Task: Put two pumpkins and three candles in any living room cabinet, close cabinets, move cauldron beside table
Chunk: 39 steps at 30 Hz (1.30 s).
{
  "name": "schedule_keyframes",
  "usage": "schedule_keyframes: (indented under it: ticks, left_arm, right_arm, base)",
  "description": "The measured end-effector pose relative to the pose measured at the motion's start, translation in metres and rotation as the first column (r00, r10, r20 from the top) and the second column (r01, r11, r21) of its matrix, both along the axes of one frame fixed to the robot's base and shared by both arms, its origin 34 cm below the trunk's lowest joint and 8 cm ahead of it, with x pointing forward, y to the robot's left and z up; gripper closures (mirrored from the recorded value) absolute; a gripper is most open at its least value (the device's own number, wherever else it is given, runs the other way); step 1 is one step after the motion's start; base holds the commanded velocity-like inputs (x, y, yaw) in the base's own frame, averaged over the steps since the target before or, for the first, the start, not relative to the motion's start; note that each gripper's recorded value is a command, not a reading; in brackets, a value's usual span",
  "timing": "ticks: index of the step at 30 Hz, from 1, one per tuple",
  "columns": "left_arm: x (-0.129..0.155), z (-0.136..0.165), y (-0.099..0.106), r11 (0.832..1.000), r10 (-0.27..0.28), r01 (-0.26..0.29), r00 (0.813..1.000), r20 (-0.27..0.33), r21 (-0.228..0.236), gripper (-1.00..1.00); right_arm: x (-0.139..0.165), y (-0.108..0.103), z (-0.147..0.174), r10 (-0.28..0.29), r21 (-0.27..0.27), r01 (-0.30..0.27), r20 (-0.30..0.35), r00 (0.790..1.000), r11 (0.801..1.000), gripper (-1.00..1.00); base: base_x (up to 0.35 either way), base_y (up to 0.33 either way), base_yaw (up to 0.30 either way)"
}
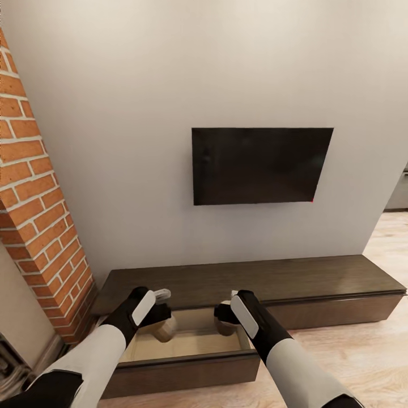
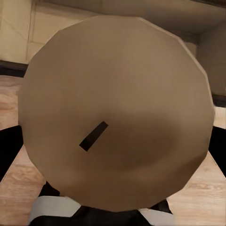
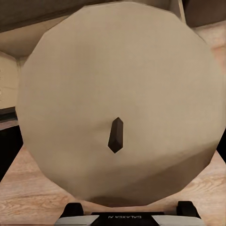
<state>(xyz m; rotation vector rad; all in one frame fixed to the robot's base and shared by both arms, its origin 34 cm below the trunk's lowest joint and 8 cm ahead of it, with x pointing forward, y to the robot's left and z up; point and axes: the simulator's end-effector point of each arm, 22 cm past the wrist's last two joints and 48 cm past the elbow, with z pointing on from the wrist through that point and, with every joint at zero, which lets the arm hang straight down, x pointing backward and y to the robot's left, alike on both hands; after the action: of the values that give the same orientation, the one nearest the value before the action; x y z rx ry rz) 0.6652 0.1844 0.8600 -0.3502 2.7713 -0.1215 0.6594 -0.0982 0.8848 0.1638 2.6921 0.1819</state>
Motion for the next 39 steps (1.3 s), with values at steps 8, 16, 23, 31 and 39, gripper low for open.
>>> schedule_keyframes:
  ticks: [8, 16, 23, 31, 39]
  left_arm:
    - [0.022, 0.008, 0.008, 0.998, 0.066, -0.069, 0.991, 0.117, 0.015, 1.00]
    - [0.021, 0.007, 0.009, 0.997, 0.074, -0.077, 0.991, 0.112, 0.020, 1.00]
    - [0.014, 0.001, 0.011, 0.997, 0.076, -0.078, 0.993, 0.088, 0.026, 1.00]
    - [-0.007, -0.020, 0.014, 0.996, 0.087, -0.087, 0.996, 0.023, 0.036, 1.00]
    - [-0.010, -0.021, 0.014, 0.995, 0.090, -0.091, 0.996, 0.020, 0.036, 1.00]
  right_arm:
    - [-0.002, 0.006, 0.001, 0.039, -0.024, -0.038, 0.008, 0.999, 0.999, 1.00]
    - [-0.002, 0.007, 0.001, 0.042, -0.025, -0.042, 0.010, 0.999, 0.999, 1.00]
    - [-0.002, 0.007, 0.001, 0.043, -0.027, -0.042, 0.010, 0.999, 0.999, 1.00]
    - [-0.001, 0.008, 0.002, 0.049, -0.035, -0.048, 0.019, 0.999, 0.998, 1.00]
    - [-0.001, 0.009, 0.005, 0.054, -0.037, -0.053, 0.026, 0.998, 0.998, 1.00]
  base:
    - [0.013, 0.018, 0.000]
    - [0.099, 0.093, 0.000]
    - [0.036, 0.046, 0.000]
    - [0.042, 0.042, 0.062]
    - [0.093, 0.082, 0.190]
